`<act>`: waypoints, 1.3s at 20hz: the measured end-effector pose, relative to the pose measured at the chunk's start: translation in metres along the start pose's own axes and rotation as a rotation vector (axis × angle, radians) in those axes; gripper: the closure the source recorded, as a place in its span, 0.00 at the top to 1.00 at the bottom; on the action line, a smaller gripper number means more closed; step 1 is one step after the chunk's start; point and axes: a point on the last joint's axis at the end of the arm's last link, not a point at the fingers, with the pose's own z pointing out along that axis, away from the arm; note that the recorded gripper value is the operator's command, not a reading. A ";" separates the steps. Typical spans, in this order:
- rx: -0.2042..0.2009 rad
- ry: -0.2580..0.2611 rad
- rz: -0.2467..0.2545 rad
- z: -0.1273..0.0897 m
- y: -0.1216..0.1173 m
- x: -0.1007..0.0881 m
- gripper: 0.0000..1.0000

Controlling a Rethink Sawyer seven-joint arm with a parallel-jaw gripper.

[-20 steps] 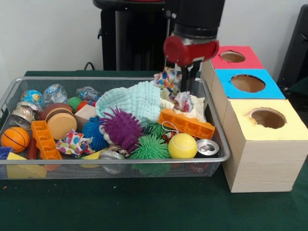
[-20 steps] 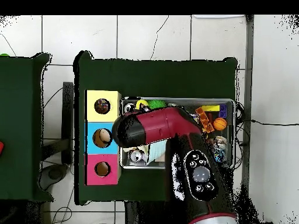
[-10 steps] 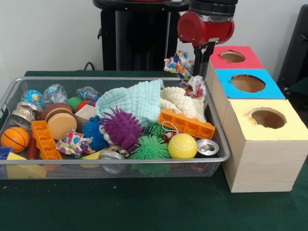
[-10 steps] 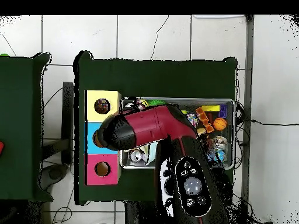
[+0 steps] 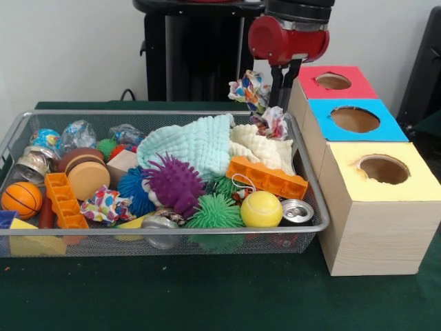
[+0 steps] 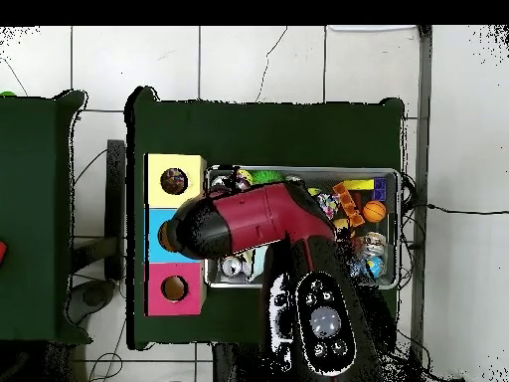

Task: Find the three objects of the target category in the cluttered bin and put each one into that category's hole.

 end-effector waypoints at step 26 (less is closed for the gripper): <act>0.092 0.057 -0.066 -0.009 0.034 0.010 0.00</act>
